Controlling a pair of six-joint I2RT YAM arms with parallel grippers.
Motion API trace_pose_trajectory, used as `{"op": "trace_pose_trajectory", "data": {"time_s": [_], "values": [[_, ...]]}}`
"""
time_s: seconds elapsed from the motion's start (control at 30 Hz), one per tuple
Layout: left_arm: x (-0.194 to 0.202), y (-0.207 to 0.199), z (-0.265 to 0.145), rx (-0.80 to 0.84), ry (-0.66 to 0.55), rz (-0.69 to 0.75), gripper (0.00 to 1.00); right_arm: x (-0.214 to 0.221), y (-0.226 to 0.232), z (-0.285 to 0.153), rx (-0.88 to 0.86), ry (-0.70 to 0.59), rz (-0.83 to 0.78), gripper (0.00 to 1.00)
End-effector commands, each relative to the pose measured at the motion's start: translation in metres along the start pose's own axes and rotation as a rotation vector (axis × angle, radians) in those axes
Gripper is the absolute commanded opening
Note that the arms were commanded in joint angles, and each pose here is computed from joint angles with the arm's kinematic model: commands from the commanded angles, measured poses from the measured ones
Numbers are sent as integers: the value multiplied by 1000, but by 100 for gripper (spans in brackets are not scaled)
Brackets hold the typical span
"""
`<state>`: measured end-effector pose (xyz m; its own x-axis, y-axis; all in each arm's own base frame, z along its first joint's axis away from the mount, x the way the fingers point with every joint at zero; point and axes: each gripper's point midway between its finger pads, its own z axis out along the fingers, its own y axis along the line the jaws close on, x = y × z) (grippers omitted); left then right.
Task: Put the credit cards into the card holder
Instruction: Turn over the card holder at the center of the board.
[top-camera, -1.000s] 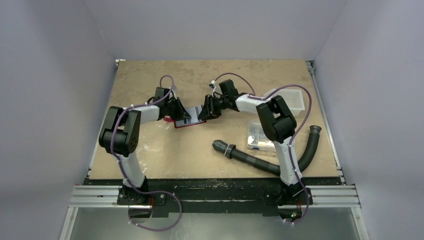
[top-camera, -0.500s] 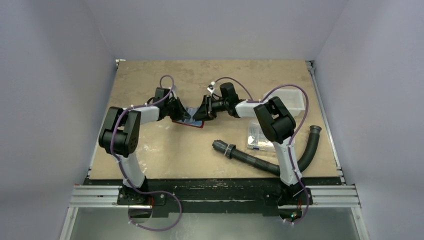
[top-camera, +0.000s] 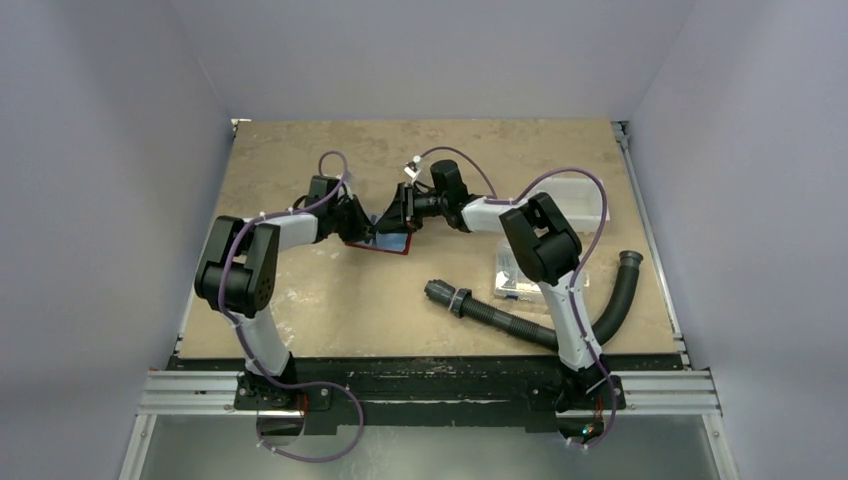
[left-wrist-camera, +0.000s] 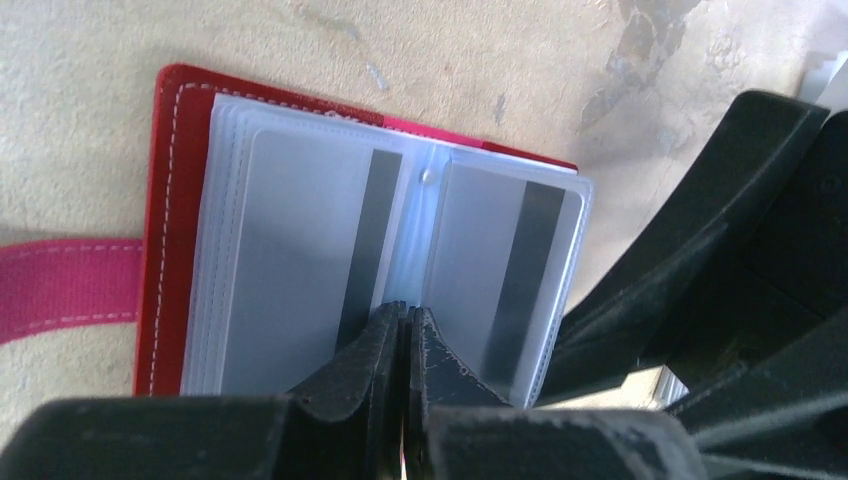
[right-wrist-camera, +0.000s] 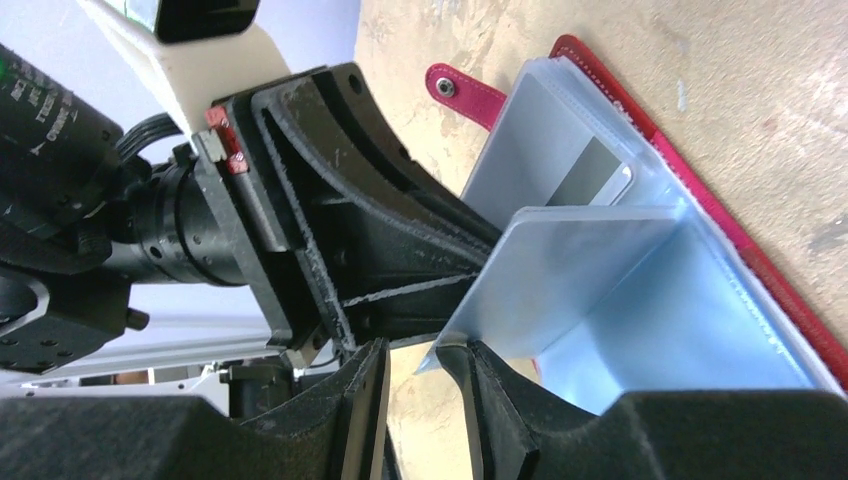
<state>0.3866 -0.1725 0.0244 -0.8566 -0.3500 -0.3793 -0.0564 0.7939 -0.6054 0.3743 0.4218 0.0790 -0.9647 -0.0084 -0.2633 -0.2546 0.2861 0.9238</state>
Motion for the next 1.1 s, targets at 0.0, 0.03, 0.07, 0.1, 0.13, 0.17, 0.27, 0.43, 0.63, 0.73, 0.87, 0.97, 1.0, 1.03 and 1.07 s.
{"op": "trace_pose_trajectory", "data": {"time_s": [0.0,0.03,0.07,0.1,0.13,0.17,0.27,0.43,0.63,0.73,0.87,0.97,1.0,1.03,1.07], "values": [[27,16,-14,-88,87,-4,0,-21,5,3,6,-57,-64,40],[25,16,-16,-89,88,-2,1,-21,4,3,10,-57,-64,40],[25,15,-19,-89,89,-2,1,-21,2,3,14,-56,-63,40],[23,15,-21,-87,87,-6,2,-20,1,3,17,-55,-64,40],[22,16,-23,-84,84,-10,3,-19,-1,3,22,-54,-65,40],[21,16,-24,-81,85,-13,4,-19,-2,4,27,-53,-66,40],[18,18,-29,-77,82,-25,6,-19,-7,4,44,-52,-69,39],[5,16,-45,-55,37,-39,15,-18,-14,5,67,-44,-70,37],[-12,5,-63,8,-8,-41,29,-18,-16,8,71,-32,-88,30],[-19,-1,-71,19,-35,-23,35,-16,-9,10,64,-23,-104,32],[-33,-3,-79,15,-87,-5,42,-15,4,15,54,-18,-129,39],[-42,1,-80,-7,-113,8,46,-16,11,19,47,-21,-137,42],[-43,3,-79,-17,-111,9,47,-16,12,20,45,-20,-137,43],[-44,6,-76,-26,-108,8,47,-17,15,21,42,-20,-140,43],[-44,10,-74,-35,-105,5,47,-17,16,23,43,-20,-140,45]]}}
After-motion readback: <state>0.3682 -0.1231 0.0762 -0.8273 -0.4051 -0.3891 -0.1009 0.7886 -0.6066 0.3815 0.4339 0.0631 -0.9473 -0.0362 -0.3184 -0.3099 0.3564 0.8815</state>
